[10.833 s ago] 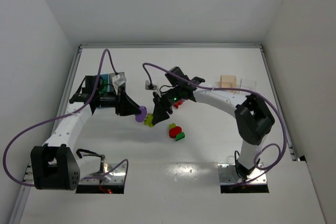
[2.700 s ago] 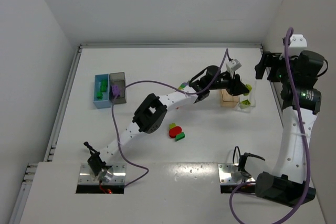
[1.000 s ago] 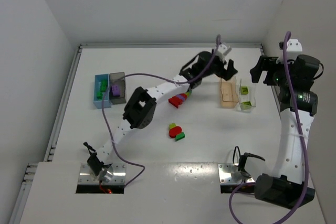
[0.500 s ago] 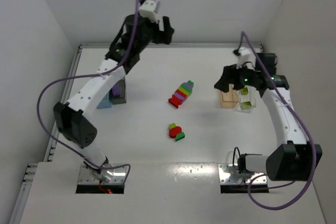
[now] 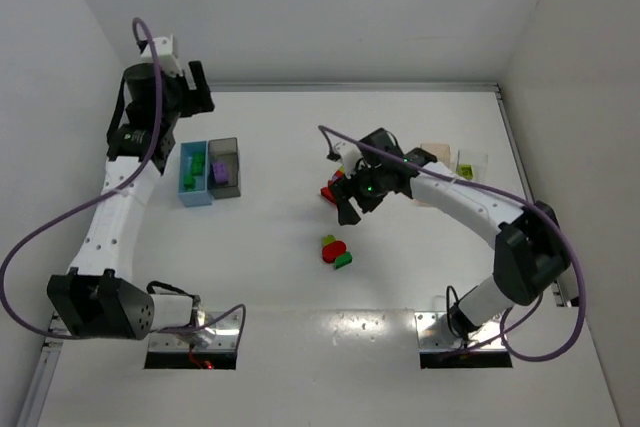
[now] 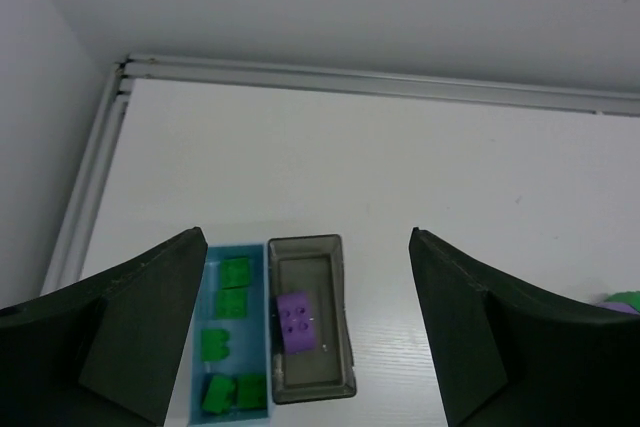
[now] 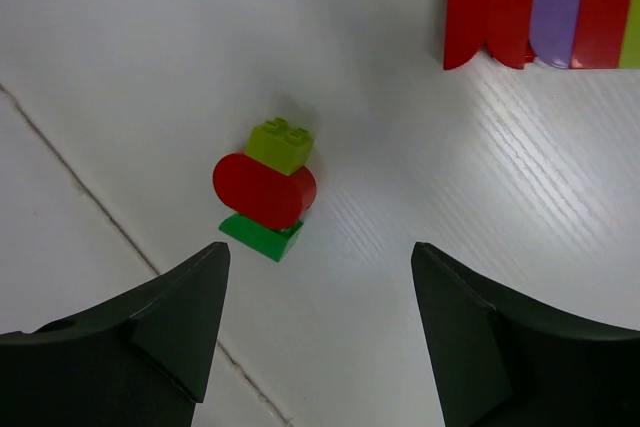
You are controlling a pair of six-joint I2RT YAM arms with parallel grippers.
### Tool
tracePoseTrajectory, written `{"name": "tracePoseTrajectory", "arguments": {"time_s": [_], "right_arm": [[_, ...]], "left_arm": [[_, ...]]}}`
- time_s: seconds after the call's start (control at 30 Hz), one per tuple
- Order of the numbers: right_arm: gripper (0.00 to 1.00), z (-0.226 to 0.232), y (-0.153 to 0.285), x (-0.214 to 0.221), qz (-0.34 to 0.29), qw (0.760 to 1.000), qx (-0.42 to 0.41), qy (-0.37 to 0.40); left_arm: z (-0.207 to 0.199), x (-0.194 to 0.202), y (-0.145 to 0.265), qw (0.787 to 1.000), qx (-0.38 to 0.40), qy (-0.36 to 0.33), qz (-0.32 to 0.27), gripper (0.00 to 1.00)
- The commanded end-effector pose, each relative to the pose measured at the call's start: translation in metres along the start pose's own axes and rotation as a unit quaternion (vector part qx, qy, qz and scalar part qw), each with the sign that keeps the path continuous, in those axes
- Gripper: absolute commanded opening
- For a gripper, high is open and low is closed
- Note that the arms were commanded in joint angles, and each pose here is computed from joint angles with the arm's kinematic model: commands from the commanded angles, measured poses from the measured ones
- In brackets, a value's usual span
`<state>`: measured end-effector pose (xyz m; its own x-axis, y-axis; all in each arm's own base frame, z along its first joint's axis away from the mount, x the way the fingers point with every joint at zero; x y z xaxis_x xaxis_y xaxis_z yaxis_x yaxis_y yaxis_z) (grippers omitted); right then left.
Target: Sort the legos into containers by color
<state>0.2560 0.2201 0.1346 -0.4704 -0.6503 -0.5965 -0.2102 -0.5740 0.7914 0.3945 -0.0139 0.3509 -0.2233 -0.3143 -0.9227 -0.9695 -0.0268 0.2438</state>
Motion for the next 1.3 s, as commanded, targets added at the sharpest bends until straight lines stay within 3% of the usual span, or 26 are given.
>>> {"name": "tracePoseTrajectory", "arguments": {"time_s": [0.0, 0.13, 0.6, 0.93, 1.27], "right_arm": [[0.75, -0.008, -0.008, -0.017, -0.001, 0.996, 0.09, 0.0], [0.75, 0.005, -0.028, -0.018, 0.027, 0.996, 0.081, 0.005], [0.74, 0.026, -0.077, -0.002, 0.075, 0.988, 0.13, -0.034], [0.68, 0.037, -0.11, 0.009, 0.118, 0.983, 0.12, -0.073], [0.6, 0.044, -0.116, 0.029, 0.148, 0.98, 0.099, -0.083]], "left_arm": [[0.024, -0.02, 0.023, 0.999, -0.024, 0.017, -0.039, 0.9], [0.053, -0.014, 0.029, 0.997, -0.053, 0.031, -0.038, 0.9], [0.089, -0.016, 0.032, 0.996, -0.063, 0.06, -0.034, 0.9], [0.109, -0.011, 0.031, 0.995, -0.071, 0.071, -0.024, 0.9], [0.121, -0.005, 0.03, 0.994, -0.076, 0.078, -0.017, 0.9]]}}
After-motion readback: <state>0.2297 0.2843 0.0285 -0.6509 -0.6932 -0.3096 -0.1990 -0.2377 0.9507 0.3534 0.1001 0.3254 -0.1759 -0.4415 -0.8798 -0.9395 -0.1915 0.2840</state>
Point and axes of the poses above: each gripper's point midway between its finger pads, its own y axis back along the fingers, its own z axis along the line the jaws close on, x = y × z, the point moved 3 cm from there along y, back along the fingers, and after that the axes turned 13 degrees about y, right-handed, at the moved point
